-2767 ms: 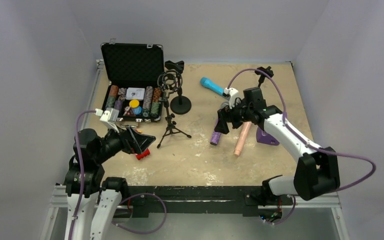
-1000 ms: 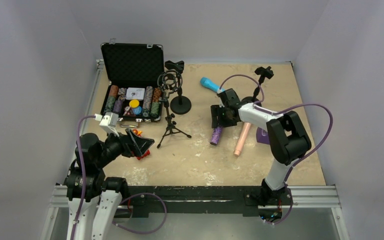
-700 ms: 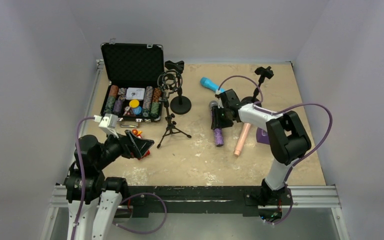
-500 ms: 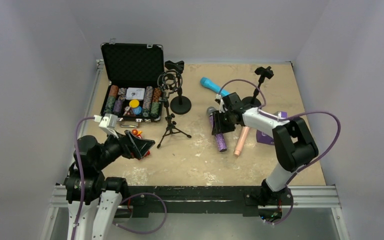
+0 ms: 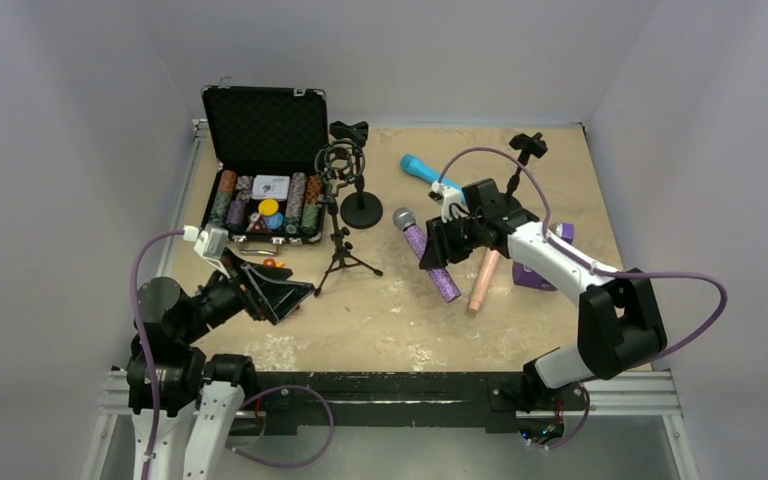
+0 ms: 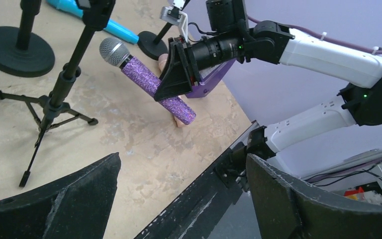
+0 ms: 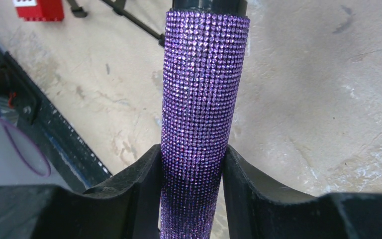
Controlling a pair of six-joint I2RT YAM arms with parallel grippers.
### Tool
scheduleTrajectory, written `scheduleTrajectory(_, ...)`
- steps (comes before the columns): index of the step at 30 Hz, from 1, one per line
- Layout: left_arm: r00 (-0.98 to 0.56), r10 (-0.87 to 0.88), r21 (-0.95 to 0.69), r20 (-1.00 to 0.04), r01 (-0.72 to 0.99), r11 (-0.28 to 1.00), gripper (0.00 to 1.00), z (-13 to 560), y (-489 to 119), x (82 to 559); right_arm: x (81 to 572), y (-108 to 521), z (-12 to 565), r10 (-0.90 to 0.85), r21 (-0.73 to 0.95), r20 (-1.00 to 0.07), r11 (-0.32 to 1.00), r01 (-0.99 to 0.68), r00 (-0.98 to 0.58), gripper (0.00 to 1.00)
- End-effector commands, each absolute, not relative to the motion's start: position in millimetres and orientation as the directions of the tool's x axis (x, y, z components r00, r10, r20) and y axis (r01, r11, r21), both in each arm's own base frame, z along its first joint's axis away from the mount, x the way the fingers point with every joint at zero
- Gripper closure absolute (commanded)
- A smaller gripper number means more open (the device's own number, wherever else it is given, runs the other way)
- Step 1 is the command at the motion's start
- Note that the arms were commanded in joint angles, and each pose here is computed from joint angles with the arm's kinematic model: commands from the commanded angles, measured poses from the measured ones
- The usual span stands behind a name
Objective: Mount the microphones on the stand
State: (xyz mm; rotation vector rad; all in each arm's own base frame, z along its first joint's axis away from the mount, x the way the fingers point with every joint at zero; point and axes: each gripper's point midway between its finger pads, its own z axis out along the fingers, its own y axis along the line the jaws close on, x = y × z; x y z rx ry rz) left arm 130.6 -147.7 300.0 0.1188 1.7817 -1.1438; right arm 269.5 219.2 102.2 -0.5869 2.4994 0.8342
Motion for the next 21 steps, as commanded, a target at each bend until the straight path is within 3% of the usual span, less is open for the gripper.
scheduleTrajectory(1, -0.466, -0.401, -0.615, -0.788, 0.622, 0.486, 0.01, 337.1, -154.3, 116.1, 260.6, 223.7, 139.8, -0.267, 0.494, -0.616, 0.602, -0.628, -0.741, 1.0)
scheduleTrajectory(21, -0.52, -0.394, -0.646, -0.758, 0.683, 0.341, 0.01, 360.3, -178.6, 117.5, 225.7, 200.7, 227.3, -0.129, 0.461, -0.838, 0.354, -0.814, -0.53, 1.0)
